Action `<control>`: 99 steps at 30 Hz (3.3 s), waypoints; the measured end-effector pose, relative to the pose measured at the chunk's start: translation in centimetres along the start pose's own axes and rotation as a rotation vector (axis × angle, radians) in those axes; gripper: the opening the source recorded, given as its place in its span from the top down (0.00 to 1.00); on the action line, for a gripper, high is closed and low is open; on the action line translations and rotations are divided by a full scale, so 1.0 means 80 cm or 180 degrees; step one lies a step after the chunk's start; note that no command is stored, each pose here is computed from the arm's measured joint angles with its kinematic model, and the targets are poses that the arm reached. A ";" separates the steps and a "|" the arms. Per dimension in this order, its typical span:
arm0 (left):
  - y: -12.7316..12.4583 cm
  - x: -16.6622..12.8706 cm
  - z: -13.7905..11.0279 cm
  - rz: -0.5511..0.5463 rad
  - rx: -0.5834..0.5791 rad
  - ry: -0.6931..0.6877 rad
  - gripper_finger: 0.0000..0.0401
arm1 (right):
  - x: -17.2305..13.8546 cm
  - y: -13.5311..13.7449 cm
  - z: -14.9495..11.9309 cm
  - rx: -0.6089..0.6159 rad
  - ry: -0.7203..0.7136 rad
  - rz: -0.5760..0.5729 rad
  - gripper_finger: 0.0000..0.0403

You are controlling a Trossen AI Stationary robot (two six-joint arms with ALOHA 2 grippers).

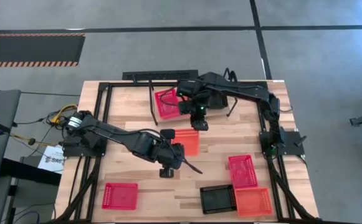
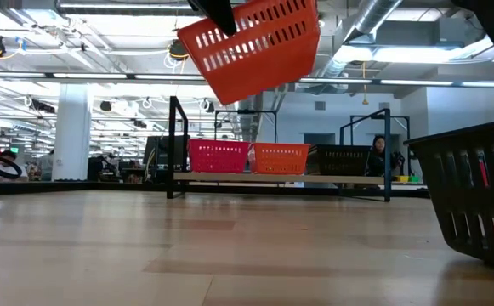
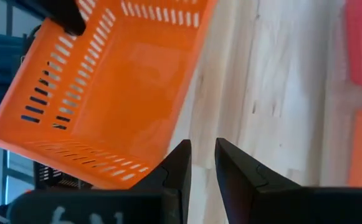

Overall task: Stack baskets on shelf by color
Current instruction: Stack the left orange bin into the orange bin on the shelf

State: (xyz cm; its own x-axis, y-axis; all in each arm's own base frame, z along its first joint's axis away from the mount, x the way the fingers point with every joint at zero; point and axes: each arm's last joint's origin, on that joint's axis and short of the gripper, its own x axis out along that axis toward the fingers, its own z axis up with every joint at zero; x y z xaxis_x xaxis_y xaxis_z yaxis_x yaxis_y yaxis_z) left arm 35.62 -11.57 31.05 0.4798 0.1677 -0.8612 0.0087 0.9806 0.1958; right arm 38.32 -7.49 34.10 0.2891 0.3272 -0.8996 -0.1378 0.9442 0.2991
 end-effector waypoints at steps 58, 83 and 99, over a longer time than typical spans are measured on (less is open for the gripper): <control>0.023 0.012 0.009 0.0174 0.0082 -0.0156 1.00 | 0.030 0.008 -0.009 -0.0015 0.0345 0.0190 0.62; 0.039 -0.038 0.023 0.0228 -0.0274 -0.0160 0.63 | 0.061 -0.007 -0.017 -0.0068 0.0548 -0.0279 0.99; 0.046 -0.031 -0.030 0.0807 -0.1632 0.0983 0.59 | -0.006 -0.104 -0.032 0.1125 0.0114 -0.1744 1.00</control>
State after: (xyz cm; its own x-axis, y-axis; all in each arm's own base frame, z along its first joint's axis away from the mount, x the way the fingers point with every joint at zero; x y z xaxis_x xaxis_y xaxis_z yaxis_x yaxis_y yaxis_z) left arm 32.34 -8.14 32.78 0.1368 0.3468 -0.9279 -0.5282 0.8180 0.2278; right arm 36.93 -15.61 31.25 0.1965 -0.2006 -0.9598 0.3421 0.9313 -0.1247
